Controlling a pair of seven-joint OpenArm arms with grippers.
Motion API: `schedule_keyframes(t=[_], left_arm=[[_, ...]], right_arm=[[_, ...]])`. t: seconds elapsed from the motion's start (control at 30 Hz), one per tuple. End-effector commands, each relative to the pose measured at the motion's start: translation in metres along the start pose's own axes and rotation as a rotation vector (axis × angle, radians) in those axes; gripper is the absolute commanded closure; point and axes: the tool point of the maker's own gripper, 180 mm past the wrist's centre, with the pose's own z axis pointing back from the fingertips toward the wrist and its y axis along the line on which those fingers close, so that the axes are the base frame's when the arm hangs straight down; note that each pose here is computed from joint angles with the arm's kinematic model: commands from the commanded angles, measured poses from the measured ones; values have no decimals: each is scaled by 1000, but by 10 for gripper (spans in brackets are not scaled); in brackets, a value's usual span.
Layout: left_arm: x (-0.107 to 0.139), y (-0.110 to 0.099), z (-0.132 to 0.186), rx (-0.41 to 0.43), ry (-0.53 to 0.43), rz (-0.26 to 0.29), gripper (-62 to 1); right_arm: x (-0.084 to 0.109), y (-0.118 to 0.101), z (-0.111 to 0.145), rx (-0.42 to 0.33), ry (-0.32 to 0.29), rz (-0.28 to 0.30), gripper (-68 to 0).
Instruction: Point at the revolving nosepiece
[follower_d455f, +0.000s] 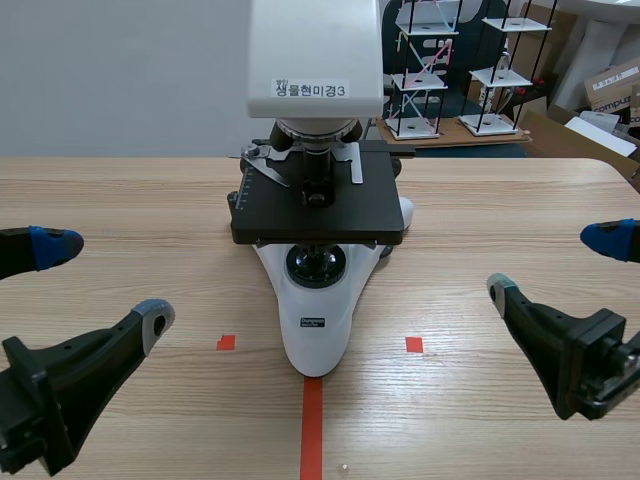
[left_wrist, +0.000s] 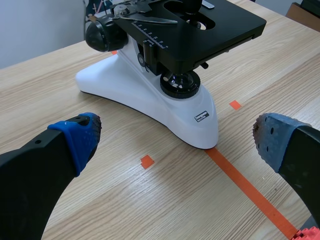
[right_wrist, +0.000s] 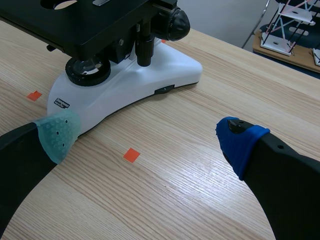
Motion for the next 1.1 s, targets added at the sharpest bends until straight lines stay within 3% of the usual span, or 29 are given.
schedule_keyframes(t=[0.0, 0.6, 0.77, 1.07], left_arm=[[9, -3, -1, -6, -32, 4, -623], [9, -3, -1, -6, -32, 4, -623], [9, -3, -1, -6, -32, 4, -623], [9, -3, -1, -6, -32, 4, -623]], right_arm=[[9, 1, -1, 5, -30, 2, -590], [8, 1, -1, 5, -26, 2, -580], [11, 1, -1, 5, -41, 2, -415], [36, -4, -11, -5, -152, 67, -149]])
